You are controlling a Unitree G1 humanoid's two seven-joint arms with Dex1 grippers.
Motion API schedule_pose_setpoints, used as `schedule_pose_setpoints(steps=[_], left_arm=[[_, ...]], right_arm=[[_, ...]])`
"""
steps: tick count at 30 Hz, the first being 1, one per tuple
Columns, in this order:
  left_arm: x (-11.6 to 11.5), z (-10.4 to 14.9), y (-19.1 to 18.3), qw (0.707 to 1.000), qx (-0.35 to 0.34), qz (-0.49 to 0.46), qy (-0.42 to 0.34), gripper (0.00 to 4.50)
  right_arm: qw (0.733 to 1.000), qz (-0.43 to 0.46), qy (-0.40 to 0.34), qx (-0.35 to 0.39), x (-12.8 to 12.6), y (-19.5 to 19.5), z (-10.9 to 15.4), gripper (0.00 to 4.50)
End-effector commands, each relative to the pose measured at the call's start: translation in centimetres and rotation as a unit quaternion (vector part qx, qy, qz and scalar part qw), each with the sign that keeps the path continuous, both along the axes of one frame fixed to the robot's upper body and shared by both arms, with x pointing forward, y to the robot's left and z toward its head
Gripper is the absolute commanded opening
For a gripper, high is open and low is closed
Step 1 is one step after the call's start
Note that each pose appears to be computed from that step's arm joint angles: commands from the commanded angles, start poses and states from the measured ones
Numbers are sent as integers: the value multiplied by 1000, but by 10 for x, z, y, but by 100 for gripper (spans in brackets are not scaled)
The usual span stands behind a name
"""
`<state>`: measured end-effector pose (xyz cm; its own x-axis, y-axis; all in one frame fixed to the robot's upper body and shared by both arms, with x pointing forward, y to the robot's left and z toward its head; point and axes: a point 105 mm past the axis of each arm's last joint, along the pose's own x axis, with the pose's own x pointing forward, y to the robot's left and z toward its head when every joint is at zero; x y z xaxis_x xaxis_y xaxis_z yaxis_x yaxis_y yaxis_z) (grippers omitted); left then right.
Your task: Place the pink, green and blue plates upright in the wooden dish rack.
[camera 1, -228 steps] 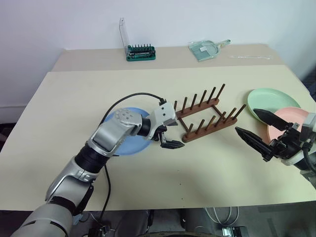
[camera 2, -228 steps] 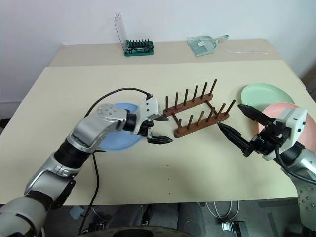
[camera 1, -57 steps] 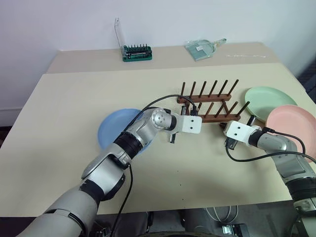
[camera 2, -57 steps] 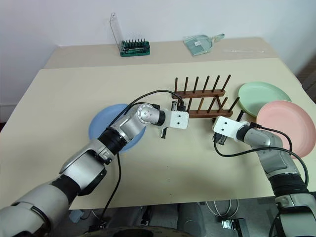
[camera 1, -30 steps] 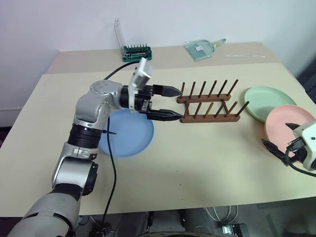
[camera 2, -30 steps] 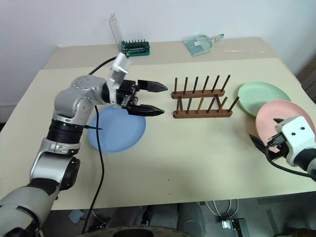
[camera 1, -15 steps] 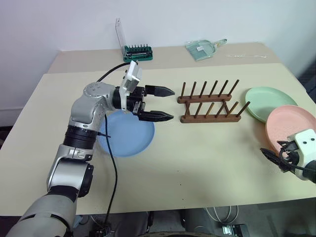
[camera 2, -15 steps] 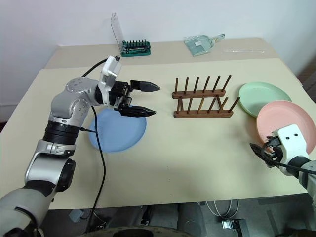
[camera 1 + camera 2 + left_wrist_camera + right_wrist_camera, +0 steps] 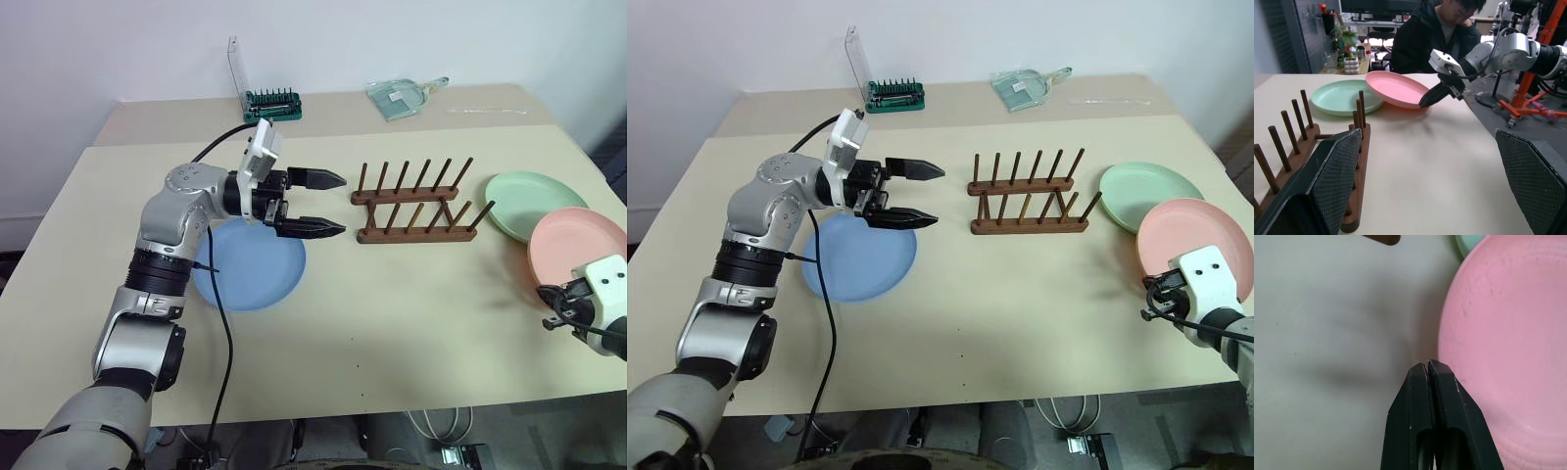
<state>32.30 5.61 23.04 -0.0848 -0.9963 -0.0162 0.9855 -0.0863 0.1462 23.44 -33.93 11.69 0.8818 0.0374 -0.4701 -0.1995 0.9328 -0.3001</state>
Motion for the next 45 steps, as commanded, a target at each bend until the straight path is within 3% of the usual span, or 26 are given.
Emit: schedule_pose_setpoints(steps=[1, 4, 8, 14, 21, 23, 27, 35, 41, 45], left_arm=[[-1, 14, 2, 1000, -14, -2, -20, 450], [-3, 12, 2, 1000, -12, -8, -9, 450], [-3, 14, 2, 1000, -16, -12, -4, 450], [-4, 15, 0, 1000, -14, -13, -7, 450], [-2, 15, 0, 1000, -9, -6, -11, 450], [-1, 15, 1, 1000, -9, -3, -15, 450], [-1, 15, 2, 1000, -8, 0, -14, 450], [1, 15, 1, 1000, -11, 6, -15, 450], [4, 15, 0, 1000, -13, 8, -18, 450], [4, 17, -1, 1000, -19, 7, -19, 450]], right_arm=[[998, 43, -41, 15, 4, 13, 26, 3], [992, 64, -94, 46, 9, 24, 52, 84], [995, 41, -86, 6, 8, 13, 51, 283], [999, 8, -22, -49, 2, -11, 18, 283], [1000, 11, 3, -14, 4, -7, -5, 283], [1000, 10, 0, -2, 7, -6, -6, 207], [1000, 16, -15, -10, 14, -4, 4, 5], [998, 30, -42, -32, 18, -4, 30, 5], [995, 63, -74, -26, 17, 10, 69, 5], [984, 83, -155, 14, 24, 20, 115, 5]])
